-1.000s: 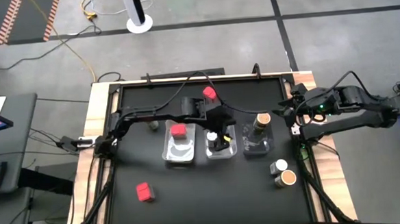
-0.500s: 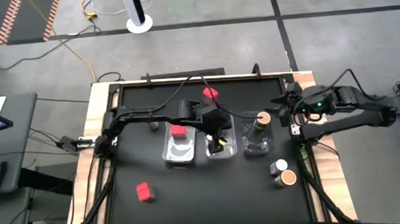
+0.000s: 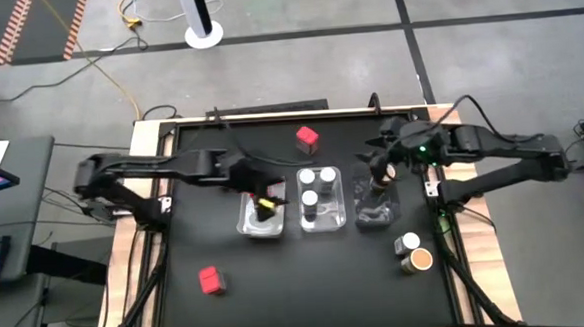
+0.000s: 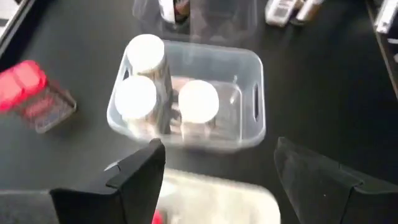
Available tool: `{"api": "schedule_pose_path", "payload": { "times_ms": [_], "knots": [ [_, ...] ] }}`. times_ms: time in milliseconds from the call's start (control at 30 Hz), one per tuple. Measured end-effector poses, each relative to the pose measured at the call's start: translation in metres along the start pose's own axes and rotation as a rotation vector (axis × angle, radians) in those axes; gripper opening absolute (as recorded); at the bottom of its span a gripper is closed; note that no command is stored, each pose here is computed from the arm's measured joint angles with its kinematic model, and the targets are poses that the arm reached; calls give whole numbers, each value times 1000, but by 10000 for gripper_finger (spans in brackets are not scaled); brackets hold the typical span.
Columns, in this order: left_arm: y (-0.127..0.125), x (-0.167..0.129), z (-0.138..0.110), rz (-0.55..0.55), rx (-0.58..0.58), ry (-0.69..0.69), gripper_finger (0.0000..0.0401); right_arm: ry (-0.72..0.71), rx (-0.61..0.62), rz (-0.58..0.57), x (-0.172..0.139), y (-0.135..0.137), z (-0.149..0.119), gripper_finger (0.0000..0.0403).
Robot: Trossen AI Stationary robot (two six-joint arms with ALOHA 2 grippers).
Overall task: Sort spices by type
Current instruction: Put the bottom brown seasoning bottle into the black bin
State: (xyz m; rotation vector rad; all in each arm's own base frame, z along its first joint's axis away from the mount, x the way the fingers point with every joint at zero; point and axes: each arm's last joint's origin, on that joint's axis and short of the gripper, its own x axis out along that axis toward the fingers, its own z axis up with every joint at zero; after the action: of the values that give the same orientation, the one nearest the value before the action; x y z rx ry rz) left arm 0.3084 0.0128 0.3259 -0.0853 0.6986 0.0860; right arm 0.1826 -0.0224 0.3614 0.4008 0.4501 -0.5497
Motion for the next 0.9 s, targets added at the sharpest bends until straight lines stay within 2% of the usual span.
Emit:
{"api": "schedule_pose_path", "payload": {
  "times_ms": [233, 433, 567, 700, 900],
  "knots": [
    [12, -45, -47, 18, -30, -95, 290, 15, -14, -59, 32, 13, 26, 296],
    [18, -69, -84, 28, -41, -127, 290, 37, -22, -84, 52, 23, 38, 296],
    [21, -80, -106, 34, -50, -159, 290, 111, 13, -114, 55, 27, 37, 296],
    [25, -89, -125, 47, -84, -203, 290, 249, 40, -181, 52, 32, 28, 296],
    [27, -92, -144, 49, -136, -214, 290, 421, 153, -299, 29, 41, 10, 296]
  ]
}}
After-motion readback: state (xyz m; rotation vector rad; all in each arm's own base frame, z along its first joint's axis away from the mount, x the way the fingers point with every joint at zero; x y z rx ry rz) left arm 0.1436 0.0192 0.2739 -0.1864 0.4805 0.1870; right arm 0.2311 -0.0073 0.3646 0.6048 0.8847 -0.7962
